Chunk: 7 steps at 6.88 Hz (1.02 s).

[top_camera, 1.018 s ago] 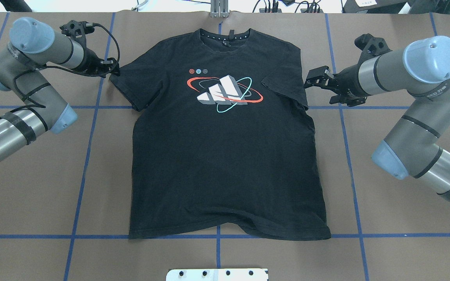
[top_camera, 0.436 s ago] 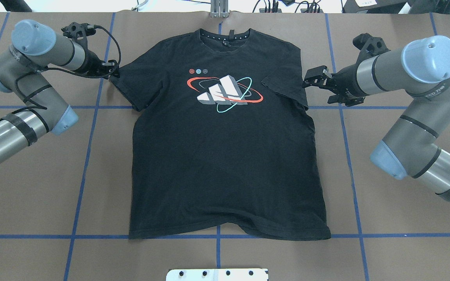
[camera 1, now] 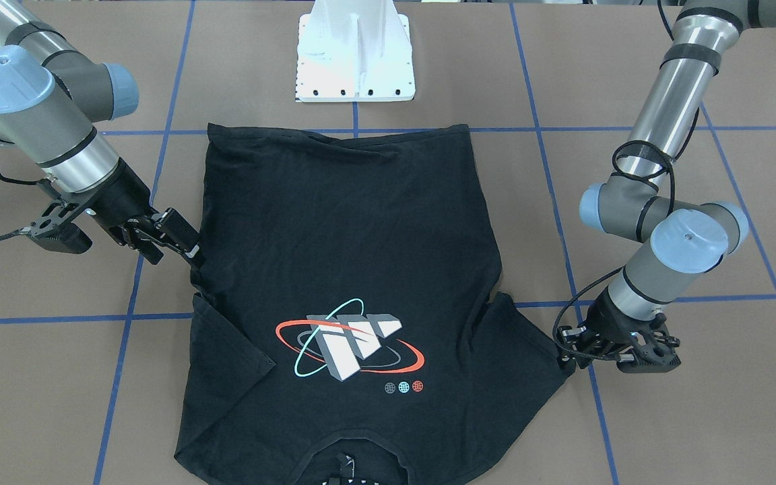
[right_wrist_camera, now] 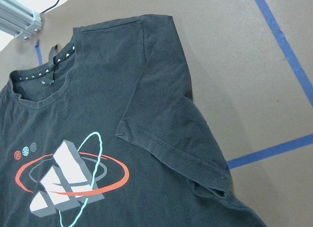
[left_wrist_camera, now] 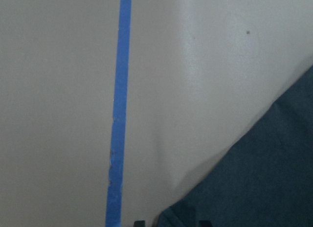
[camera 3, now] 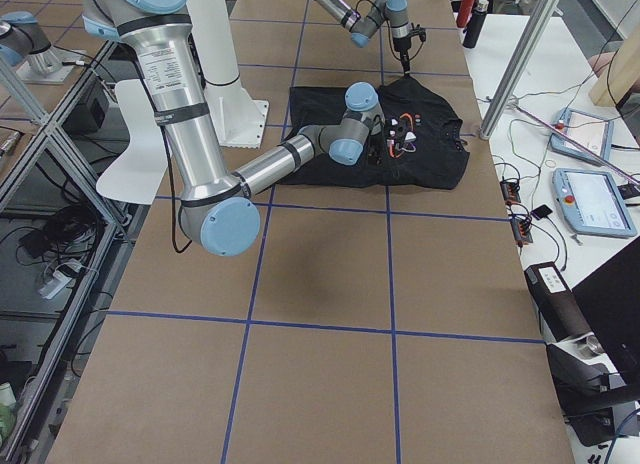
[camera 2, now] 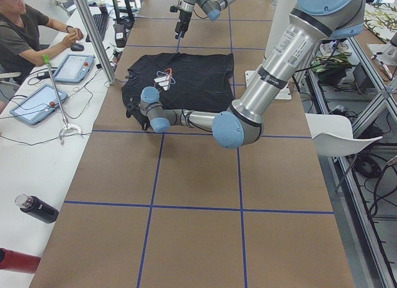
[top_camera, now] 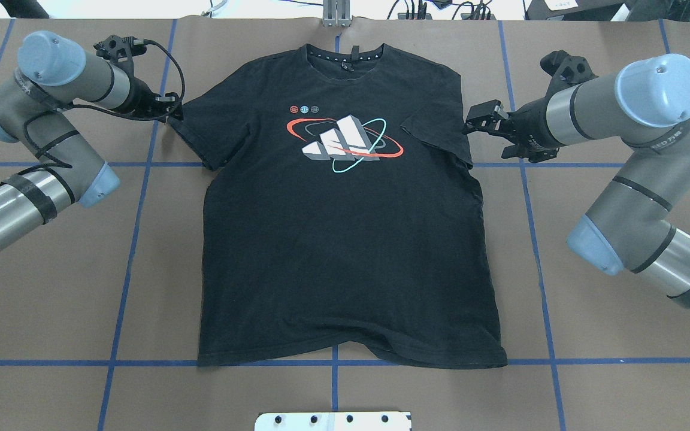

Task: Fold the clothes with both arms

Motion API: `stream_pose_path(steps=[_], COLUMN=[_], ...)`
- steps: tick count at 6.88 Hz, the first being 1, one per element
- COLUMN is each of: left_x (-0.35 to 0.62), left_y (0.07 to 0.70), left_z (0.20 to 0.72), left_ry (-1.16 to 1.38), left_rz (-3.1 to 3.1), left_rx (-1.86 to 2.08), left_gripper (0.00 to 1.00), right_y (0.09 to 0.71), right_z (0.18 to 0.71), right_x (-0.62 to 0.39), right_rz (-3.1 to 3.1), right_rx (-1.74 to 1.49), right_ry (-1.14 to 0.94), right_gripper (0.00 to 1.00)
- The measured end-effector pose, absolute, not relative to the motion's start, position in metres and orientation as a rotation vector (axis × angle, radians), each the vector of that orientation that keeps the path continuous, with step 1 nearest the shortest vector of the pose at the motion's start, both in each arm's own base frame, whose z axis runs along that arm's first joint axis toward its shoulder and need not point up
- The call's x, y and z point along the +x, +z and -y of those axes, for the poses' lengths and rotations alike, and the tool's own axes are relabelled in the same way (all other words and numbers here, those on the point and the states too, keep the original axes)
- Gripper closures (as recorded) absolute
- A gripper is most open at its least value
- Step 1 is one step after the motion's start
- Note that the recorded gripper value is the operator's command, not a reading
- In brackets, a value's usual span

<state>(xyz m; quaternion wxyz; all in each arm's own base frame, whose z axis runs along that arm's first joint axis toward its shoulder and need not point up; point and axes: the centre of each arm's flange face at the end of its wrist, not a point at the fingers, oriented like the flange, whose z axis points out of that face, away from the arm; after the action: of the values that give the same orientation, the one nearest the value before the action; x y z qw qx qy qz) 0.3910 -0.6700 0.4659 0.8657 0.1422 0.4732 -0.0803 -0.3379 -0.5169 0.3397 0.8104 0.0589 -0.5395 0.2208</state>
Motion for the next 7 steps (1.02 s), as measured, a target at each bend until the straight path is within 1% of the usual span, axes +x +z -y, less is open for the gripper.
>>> stream_pose_path(steps=[1, 2, 5, 7], left_x=[0.391, 0.391, 0.39, 0.39], left_y=[0.466, 0.467, 0.456, 0.415], left_z=[0.67, 0.67, 0.671, 0.671], left_ry=[-0.168, -0.169, -0.175, -0.22], left_rz=[-0.991, -0.99, -1.005, -1.065], left_rx=[0.298, 0.297, 0.302, 0.305], left_gripper=[0.78, 1.0, 1.0, 1.0], right_y=[0.339, 0.339, 0.339, 0.339], right_z=[0.517, 0.517, 0.517, 0.517], right_x=[-0.338, -0.338, -0.339, -0.339], right_rz=[1.154, 1.154, 1.154, 1.154], right_rx=[0.126, 0.125, 0.124, 0.123], right_ry=[0.472, 0.472, 0.473, 0.472], right_gripper=[0.0, 0.0, 0.0, 0.0])
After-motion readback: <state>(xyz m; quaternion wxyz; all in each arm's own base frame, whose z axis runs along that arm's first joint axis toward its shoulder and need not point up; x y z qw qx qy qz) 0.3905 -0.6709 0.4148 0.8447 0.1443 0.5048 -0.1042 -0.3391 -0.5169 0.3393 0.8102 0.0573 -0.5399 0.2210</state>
